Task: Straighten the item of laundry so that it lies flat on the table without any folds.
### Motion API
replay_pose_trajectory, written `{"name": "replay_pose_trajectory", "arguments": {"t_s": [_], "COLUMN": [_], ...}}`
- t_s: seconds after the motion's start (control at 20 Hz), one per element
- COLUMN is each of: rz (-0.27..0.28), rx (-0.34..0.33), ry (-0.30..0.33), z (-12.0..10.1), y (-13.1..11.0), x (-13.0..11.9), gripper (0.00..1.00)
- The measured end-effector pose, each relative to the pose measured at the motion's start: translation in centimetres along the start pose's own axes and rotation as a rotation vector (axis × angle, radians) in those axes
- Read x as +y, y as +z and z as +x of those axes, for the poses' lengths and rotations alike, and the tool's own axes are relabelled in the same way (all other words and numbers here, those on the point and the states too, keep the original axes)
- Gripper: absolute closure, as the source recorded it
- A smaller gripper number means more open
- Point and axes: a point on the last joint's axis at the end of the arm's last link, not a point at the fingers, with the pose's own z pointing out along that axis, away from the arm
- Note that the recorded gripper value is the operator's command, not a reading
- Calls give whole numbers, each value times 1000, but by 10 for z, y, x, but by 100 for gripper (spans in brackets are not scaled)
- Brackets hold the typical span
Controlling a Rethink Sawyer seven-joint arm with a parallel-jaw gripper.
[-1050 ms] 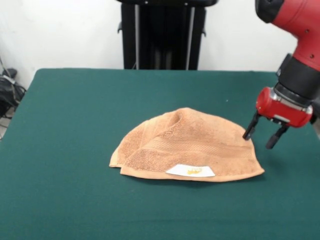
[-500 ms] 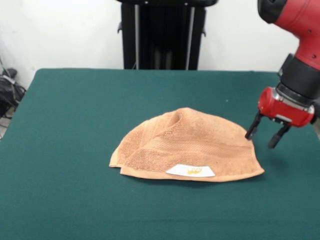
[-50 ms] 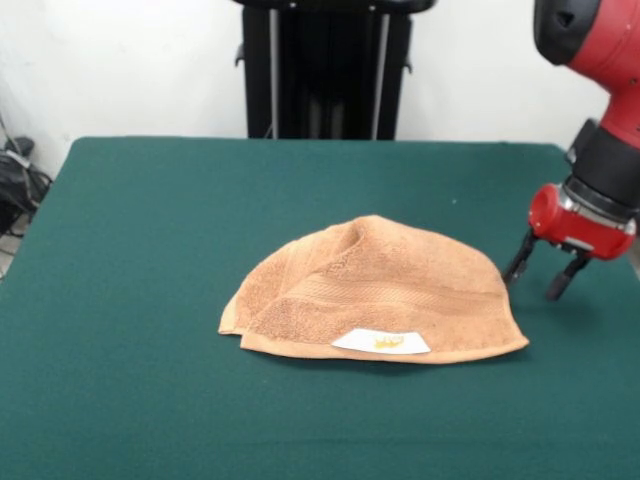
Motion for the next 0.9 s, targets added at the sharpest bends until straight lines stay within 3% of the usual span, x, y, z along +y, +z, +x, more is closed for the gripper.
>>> {"name": "replay_pose_trajectory", "arguments": {"t_s": [0.25, 0.9], "rz": [7, 10], "rx": [6, 5], "ry": [-8, -11], "z": [4, 0], "y": [10, 9], "x": [5, 5], "gripper": [0, 0]}}
